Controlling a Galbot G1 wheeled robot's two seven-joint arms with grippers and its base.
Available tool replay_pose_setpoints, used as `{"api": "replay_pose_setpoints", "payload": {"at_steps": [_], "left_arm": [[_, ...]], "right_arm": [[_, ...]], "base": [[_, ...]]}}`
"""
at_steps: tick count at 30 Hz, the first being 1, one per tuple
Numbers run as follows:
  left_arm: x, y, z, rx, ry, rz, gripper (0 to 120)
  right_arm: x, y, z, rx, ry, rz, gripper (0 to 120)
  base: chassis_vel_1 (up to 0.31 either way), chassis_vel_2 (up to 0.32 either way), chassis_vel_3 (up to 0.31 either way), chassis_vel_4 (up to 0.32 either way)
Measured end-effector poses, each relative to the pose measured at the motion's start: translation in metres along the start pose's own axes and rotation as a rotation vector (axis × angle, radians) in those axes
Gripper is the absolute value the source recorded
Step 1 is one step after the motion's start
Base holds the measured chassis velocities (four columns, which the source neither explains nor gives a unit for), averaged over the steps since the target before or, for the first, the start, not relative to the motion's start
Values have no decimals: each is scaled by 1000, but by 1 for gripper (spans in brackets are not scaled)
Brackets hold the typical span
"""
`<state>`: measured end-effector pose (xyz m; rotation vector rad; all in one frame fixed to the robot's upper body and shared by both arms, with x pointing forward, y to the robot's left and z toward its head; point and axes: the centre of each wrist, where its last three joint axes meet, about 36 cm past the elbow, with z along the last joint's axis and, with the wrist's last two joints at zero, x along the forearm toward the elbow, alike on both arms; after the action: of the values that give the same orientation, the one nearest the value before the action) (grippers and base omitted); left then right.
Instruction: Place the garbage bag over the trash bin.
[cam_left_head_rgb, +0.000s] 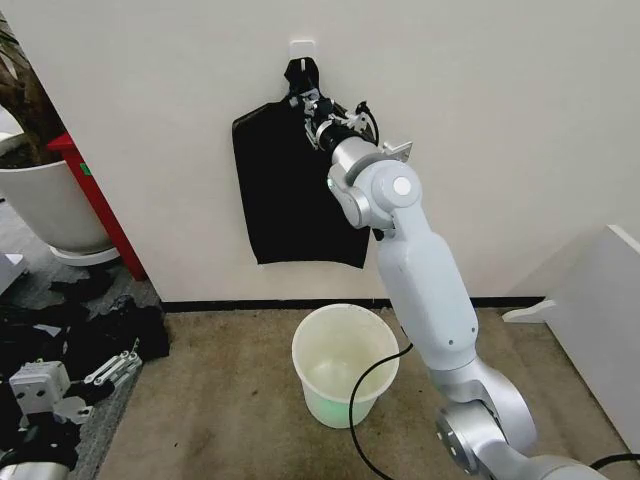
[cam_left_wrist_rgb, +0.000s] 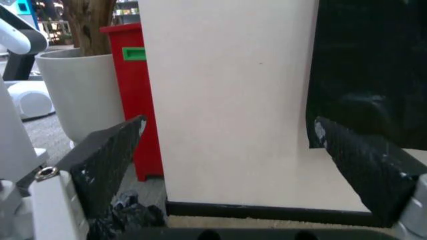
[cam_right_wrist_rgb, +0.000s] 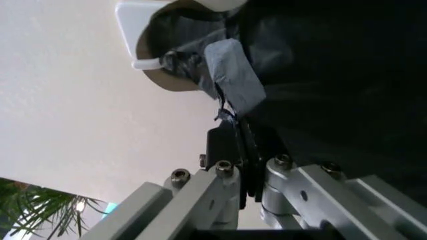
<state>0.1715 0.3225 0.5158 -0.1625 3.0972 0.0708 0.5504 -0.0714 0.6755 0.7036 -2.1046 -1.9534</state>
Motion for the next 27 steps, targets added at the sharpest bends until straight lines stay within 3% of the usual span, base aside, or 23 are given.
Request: {"api": "replay_pose_setpoints", "payload": {"at_steps": [22, 27], "left_arm": [[0, 0, 0, 1, -4, 0, 100], [-1, -1, 0, 1, -6, 0, 100]], "right_arm": [[95, -60, 22, 49, 85, 115, 0], [100, -58, 22, 106, 77, 92, 0]], "base": [[0, 0, 0, 0], [0, 0, 0, 0]]}}
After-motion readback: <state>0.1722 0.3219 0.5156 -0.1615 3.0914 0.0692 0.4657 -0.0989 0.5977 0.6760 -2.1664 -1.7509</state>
